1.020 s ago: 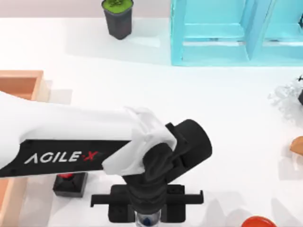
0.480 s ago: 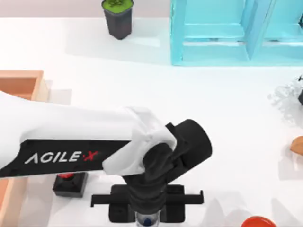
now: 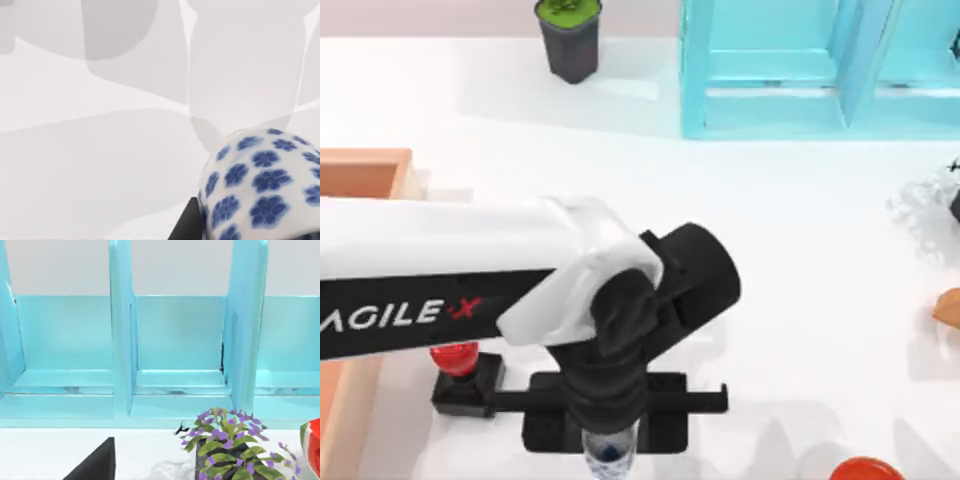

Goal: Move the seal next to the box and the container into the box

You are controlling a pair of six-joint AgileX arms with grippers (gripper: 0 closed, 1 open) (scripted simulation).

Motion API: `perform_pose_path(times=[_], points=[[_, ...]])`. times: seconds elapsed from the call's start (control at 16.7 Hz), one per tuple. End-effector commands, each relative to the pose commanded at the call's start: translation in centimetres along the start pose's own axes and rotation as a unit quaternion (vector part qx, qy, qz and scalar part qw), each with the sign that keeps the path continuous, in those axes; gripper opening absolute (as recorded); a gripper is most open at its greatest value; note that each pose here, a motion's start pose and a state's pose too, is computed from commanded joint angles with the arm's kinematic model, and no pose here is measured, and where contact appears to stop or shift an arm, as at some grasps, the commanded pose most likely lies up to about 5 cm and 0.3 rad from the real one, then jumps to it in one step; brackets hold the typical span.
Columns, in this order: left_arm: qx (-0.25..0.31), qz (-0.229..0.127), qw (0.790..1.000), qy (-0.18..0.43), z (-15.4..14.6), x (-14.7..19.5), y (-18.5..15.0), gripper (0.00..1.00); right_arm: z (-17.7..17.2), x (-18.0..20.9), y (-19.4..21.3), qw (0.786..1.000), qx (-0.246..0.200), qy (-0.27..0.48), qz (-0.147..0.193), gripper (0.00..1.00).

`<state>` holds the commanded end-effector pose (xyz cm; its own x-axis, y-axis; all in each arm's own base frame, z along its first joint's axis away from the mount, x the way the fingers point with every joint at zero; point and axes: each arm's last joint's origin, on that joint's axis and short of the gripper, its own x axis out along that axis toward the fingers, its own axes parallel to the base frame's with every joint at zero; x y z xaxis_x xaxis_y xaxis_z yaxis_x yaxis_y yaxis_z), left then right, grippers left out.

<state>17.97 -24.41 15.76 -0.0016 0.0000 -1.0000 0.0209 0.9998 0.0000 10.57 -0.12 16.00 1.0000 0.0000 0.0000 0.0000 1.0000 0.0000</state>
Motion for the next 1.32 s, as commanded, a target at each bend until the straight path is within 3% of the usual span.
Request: perform_pose_path(times=[0.48,1.02,1.32], points=[[0.000,-0.001,1.000,-0.001,-0.8,-7.8,7.6,0.00,0.0,0.0,0.0,1.000,0.000,0.000,0.000,1.00],[0.002,0.007,1.000,0.008,-0.1,-8.0,8.5,0.00,0.0,0.0,0.0,1.000,0.000,0.000,0.000,1.00],[-0.005,0.006,1.000,0.011,2.4,-7.8,11.8,0.00,0.0,0.0,0.0,1.000,0.000,0.000,0.000,1.00]])
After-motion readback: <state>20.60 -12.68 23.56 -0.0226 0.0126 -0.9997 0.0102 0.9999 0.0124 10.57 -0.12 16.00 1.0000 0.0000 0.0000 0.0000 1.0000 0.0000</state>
